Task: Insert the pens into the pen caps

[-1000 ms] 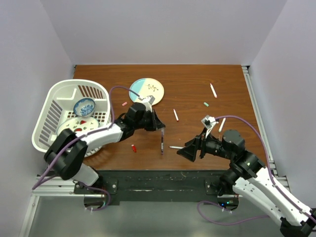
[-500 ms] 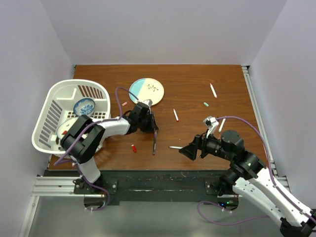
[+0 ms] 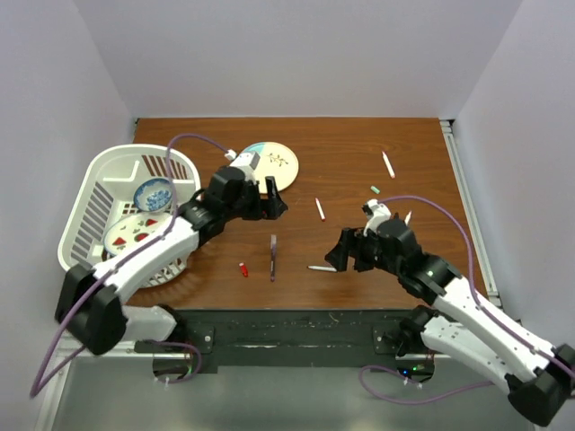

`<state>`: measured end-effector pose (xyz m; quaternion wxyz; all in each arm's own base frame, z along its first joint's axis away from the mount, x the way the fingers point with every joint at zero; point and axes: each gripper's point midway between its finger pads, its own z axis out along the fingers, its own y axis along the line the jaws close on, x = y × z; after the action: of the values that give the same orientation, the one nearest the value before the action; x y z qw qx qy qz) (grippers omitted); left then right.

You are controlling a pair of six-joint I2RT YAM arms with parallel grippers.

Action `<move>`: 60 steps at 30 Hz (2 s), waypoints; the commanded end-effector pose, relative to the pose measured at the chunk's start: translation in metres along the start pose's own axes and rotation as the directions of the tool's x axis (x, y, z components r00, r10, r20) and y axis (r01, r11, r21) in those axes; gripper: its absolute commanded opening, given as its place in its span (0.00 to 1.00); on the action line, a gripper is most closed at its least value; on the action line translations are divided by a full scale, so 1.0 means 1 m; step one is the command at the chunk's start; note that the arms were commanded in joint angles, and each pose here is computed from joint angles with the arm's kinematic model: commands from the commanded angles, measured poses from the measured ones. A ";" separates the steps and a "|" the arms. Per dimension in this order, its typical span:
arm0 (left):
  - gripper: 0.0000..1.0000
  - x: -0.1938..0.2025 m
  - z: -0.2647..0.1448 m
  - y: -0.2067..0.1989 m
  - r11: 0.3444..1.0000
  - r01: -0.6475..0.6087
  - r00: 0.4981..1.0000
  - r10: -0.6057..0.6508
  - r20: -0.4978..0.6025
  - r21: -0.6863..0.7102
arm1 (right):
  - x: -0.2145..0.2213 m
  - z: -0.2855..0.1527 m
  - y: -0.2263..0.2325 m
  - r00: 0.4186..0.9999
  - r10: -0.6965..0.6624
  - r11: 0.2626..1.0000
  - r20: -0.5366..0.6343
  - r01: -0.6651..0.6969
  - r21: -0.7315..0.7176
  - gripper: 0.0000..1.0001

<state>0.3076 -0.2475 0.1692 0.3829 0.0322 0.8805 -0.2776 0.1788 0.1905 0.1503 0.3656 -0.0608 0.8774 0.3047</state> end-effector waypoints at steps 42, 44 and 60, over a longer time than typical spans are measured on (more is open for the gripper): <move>0.95 -0.006 -0.117 0.012 0.976 -0.218 0.944 0.205 0.258 0.024 | -0.078 0.207 -0.108 0.944 -0.197 0.844 -0.265 0.300 0.444 0.00; 0.95 -0.002 -0.115 0.008 0.973 -0.223 0.948 0.204 0.246 0.053 | -0.078 0.200 -0.099 0.948 -0.196 0.861 -0.250 0.289 0.419 0.00; 0.87 0.029 -0.091 -0.049 0.915 0.018 0.997 -0.048 0.065 0.403 | -0.037 0.087 0.076 0.990 -0.121 0.974 0.066 0.131 -0.185 0.00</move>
<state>0.2189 -0.2190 0.2061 0.4260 0.0980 0.8197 -0.3702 0.2580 0.2706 0.1225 0.3725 -0.1578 0.8761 0.2623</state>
